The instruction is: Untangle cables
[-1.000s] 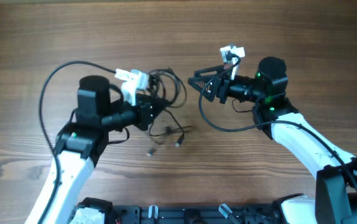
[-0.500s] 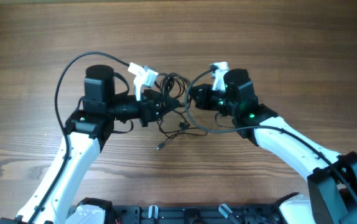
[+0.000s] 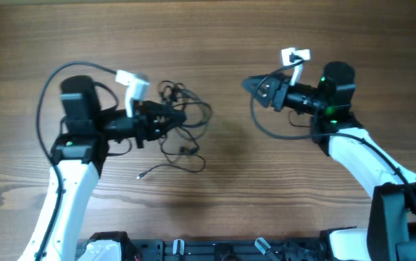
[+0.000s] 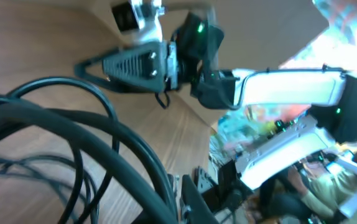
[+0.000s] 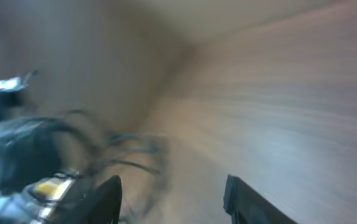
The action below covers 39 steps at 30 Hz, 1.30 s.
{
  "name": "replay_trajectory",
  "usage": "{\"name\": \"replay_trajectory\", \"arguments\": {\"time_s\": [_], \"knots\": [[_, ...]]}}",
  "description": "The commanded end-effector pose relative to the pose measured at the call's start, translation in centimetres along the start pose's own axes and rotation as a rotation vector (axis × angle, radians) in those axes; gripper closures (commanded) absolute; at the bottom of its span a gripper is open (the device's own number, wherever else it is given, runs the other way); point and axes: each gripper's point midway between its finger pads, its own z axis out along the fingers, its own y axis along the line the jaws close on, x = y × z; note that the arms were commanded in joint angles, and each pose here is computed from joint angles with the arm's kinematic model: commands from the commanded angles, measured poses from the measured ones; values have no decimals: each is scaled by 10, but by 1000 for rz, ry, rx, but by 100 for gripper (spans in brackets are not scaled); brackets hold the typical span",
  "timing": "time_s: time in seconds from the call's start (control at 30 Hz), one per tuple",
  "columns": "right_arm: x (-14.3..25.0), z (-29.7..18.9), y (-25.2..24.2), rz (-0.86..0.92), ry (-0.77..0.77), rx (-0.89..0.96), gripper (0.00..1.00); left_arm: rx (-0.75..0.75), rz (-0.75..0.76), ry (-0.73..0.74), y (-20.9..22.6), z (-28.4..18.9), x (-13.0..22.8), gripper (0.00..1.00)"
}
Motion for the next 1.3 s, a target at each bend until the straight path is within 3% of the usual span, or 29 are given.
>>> {"name": "replay_trajectory", "arguments": {"time_s": [0.0, 0.2, 0.23, 0.3, 0.33, 0.37, 0.47, 0.53, 0.7, 0.8, 0.9, 0.97, 1.07, 1.1, 1.17, 1.23, 1.27], "knots": [[16, 19, 47, 48, 93, -183, 38, -6, 41, 57, 2, 24, 11, 96], [48, 49, 84, 23, 176, -263, 34, -40, 70, 101, 1, 46, 21, 96], [49, 55, 78, 49, 164, -220, 40, -36, 72, 103, 0, 47, 21, 96], [51, 61, 49, 134, 124, -67, 71, -2, 80, 106, -6, 48, 21, 96], [51, 61, 20, 176, 85, 75, 89, 45, 94, 107, -14, 48, 20, 96], [49, 51, -18, 228, 30, 259, 96, 115, 120, 103, -26, 45, 18, 96], [46, 0, -88, 358, -35, 542, 95, 143, 116, 69, -30, 26, 9, 96], [46, -34, -116, 375, -34, 636, 96, 102, 116, 22, -21, 8, -1, 96], [45, -116, -161, 506, -98, 789, 96, -90, 98, -102, 17, -39, -23, 96], [33, -157, -174, 547, -181, 804, 96, -307, 3, -164, 56, -66, -25, 96], [25, -202, -189, 607, -291, 863, 96, -636, -278, -248, 110, -97, -15, 96], [22, -231, -196, 658, -365, 892, 96, -885, -496, -381, 143, -131, -9, 96], [19, -254, -196, 695, -424, 863, 96, -1055, -711, -578, 162, -165, -6, 96], [18, -253, -191, 695, -421, 822, 94, -1034, -756, -619, 162, -164, -9, 96], [16, -244, -184, 689, -401, 761, 80, -935, -731, -598, 156, -145, -20, 96], [14, -230, -177, 680, -369, 705, 70, -749, -641, -507, 139, -102, -36, 93], [15, -219, -173, 671, -344, 682, 60, -633, -541, -432, 124, -70, -46, 89]]}}
